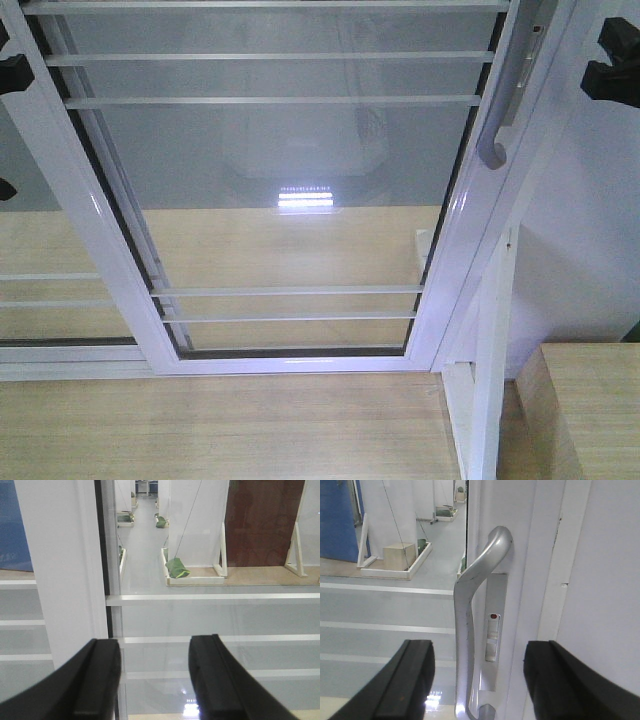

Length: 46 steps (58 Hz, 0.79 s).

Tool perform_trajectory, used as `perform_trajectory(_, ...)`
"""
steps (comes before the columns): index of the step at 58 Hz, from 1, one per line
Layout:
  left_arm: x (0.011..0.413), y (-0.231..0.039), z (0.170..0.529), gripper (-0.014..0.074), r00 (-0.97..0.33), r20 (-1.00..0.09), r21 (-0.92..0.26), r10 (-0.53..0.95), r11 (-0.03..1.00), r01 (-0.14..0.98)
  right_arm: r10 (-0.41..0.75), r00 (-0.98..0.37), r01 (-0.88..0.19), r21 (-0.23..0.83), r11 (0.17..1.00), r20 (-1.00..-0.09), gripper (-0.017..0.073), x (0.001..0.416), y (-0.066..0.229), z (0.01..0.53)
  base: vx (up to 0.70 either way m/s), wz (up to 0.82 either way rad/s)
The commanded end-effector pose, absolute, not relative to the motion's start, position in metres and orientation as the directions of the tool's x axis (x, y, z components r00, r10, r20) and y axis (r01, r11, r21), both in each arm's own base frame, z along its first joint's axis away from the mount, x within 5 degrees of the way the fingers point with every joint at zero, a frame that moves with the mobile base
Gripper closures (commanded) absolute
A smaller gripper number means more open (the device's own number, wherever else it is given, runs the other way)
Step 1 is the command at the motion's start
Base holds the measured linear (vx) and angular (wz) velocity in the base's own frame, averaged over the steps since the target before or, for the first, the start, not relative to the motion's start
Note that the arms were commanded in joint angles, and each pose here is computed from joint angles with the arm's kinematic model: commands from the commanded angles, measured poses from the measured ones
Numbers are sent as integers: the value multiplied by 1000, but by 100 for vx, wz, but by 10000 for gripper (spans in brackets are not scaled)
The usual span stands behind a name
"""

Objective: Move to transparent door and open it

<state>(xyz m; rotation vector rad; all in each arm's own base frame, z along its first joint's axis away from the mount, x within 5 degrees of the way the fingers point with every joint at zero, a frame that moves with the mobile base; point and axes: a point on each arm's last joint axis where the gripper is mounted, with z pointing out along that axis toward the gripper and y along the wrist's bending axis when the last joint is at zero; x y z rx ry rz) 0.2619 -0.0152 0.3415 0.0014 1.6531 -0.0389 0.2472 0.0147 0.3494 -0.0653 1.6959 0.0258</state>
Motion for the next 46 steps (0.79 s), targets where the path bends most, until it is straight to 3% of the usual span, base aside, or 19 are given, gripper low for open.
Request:
perform_trajectory(1,259,-15,367,119,63,-998,-27,-28,1000,13,-17,10,-45,-18,999,-1000,58,253,14,368,0,0)
perform_trajectory(25,259,-15,366,123,55,-998,-33,-34,999,15,45,106,-34,42,999,-993,88,324,16,310,0,0)
perform_trajectory(36,259,-15,366,123,57,-998,-33,-34,999,15,39,161,-77,27,997,-986,90,349,22,278,0,0)
perform_trajectory(46,259,-15,366,123,56,-998,-33,-34,999,15,49,125,-131,32,991,-991,90,375,28,258,0,0)
